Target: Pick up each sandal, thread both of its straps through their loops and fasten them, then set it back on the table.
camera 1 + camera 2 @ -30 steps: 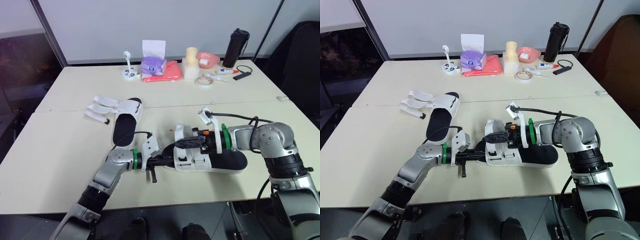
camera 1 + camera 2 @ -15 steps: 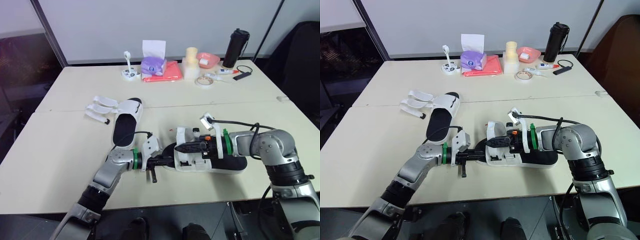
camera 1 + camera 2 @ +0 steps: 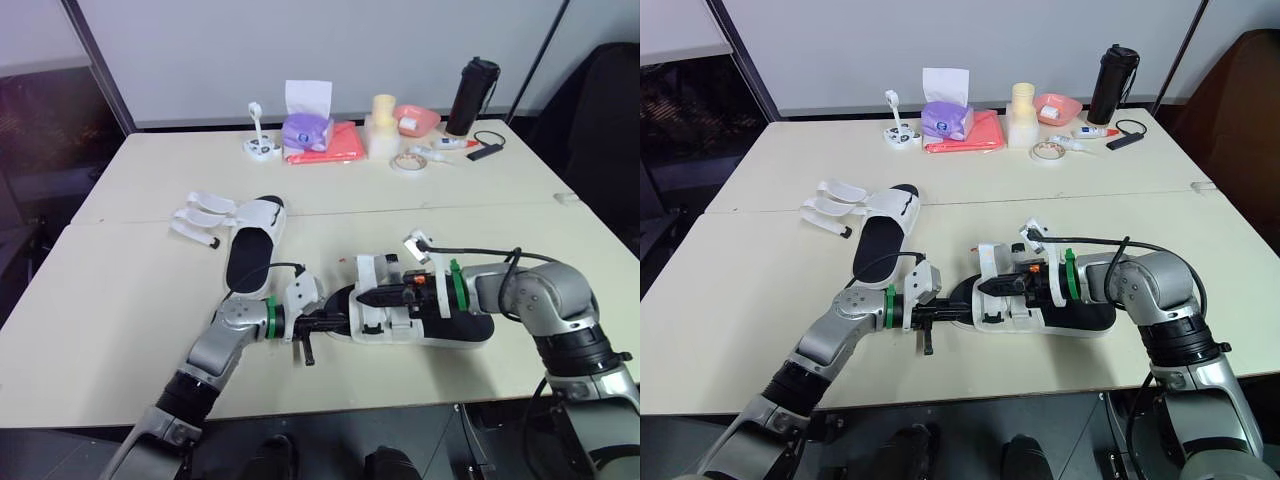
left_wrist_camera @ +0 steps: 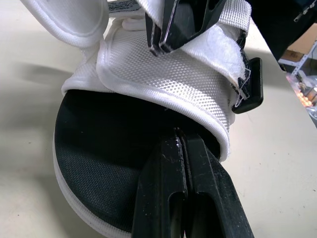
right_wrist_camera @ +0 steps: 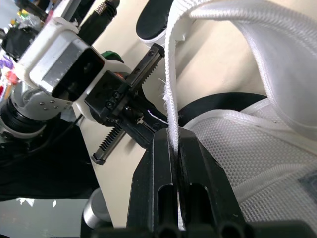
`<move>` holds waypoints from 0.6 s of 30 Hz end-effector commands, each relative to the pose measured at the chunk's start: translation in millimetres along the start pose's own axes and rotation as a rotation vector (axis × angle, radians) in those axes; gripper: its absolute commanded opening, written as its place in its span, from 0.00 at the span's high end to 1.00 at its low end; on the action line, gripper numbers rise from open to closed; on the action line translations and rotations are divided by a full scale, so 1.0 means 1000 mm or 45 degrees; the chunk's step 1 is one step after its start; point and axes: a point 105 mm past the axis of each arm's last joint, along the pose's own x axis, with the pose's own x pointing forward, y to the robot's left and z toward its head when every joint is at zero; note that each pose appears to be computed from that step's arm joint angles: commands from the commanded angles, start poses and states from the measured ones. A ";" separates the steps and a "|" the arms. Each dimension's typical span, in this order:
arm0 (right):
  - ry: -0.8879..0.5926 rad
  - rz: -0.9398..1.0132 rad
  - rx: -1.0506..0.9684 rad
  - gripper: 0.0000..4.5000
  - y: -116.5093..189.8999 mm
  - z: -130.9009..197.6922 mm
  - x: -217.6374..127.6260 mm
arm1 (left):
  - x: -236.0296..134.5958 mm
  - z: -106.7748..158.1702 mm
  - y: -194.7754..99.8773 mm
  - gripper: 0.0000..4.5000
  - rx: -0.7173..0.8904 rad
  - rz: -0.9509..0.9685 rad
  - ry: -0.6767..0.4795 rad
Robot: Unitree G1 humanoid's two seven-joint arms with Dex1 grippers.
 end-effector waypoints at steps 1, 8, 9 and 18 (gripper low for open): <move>0.025 -0.025 -0.024 0.98 -0.004 -0.001 -0.002 | 0.003 -0.012 -0.004 1.00 -0.038 -0.016 0.057; 0.099 -0.023 -0.145 0.98 0.001 -0.007 -0.005 | 0.004 -0.012 -0.003 1.00 -0.038 -0.010 0.055; 0.114 -0.039 -0.178 0.98 0.000 -0.008 -0.006 | 0.003 -0.012 -0.003 1.00 -0.038 -0.009 0.055; 0.232 -0.070 -0.415 0.98 0.006 -0.027 -0.003 | 0.004 -0.012 -0.003 1.00 -0.040 -0.011 0.052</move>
